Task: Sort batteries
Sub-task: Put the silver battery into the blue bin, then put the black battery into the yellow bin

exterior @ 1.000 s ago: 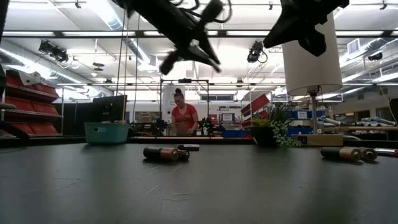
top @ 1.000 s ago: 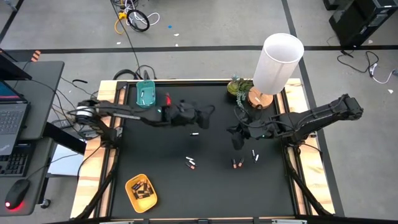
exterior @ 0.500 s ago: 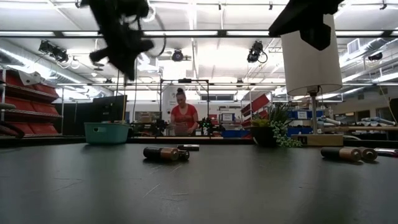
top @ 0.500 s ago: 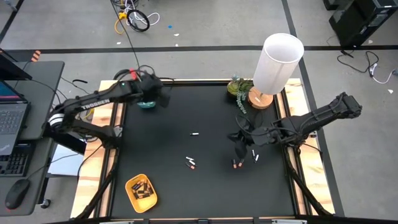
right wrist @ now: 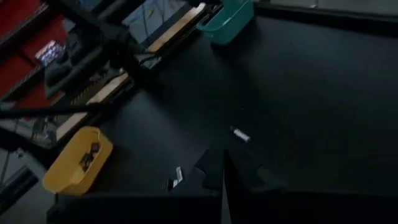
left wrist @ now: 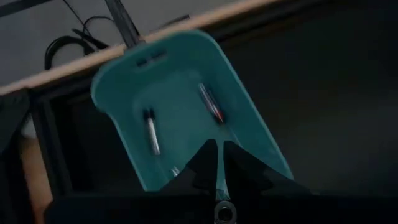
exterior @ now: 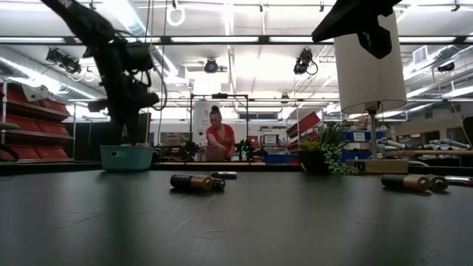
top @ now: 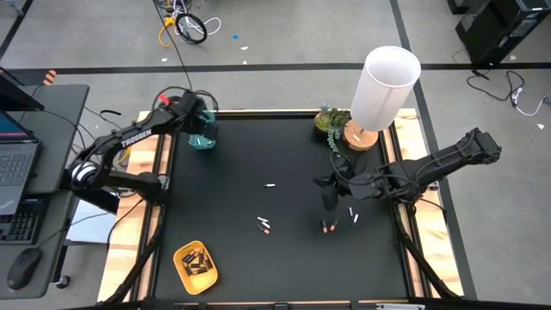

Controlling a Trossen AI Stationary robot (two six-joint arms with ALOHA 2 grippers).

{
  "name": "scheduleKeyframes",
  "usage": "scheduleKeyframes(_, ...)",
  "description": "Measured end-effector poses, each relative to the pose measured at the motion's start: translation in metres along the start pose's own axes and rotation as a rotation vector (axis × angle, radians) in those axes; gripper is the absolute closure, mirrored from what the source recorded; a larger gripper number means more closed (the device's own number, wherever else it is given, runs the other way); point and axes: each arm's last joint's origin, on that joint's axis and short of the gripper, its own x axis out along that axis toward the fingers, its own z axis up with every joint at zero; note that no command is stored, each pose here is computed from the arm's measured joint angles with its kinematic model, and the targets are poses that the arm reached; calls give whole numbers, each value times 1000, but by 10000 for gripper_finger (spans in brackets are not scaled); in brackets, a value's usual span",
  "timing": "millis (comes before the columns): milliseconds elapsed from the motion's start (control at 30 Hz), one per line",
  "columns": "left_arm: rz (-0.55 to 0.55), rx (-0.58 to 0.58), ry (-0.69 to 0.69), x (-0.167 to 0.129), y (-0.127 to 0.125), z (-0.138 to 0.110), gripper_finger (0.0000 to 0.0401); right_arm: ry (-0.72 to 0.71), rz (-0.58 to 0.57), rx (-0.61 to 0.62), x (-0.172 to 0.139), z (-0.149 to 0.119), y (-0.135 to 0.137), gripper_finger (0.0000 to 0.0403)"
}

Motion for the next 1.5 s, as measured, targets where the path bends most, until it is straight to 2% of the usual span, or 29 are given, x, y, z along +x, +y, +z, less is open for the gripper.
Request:
scheduleKeyframes(167, -11, -16, 40, 24, 20, 2, 368, -53, -17, 46, 3, 7, -2, 401)
scheduleKeyframes(467, -37, -23, 73, 61, 24, 6, 367, -112, -16, 112, 10, 22, -7, 401)
scheduleKeyframes(667, -34, -24, 96, 69, 23, 4, 361, -116, -11, 118, 11, 23, -7, 401)
scheduleKeyframes(933, -43, -19, 98, 69, 23, 4, 319, -122, -23, 105, 13, 26, -10, 401)
scheduleKeyframes(1133, -48, -7, 79, 59, 21, 21, 283, -118, -26, 99, 14, 28, -12, 401)
scheduleKeyframes(1300, -57, 5, 47, 38, 19, 42, 271, -59, -2, 91, 17, 29, -15, 401)
scheduleKeyframes(1400, -75, 20, -8, 17, 13, 53, 270, 51, -6, 106, 19, 26, -22, 401)
scheduleKeyframes(1500, -115, 45, -83, -5, -1, 61, 270, 227, -45, 108, 19, 18, -33, 401)
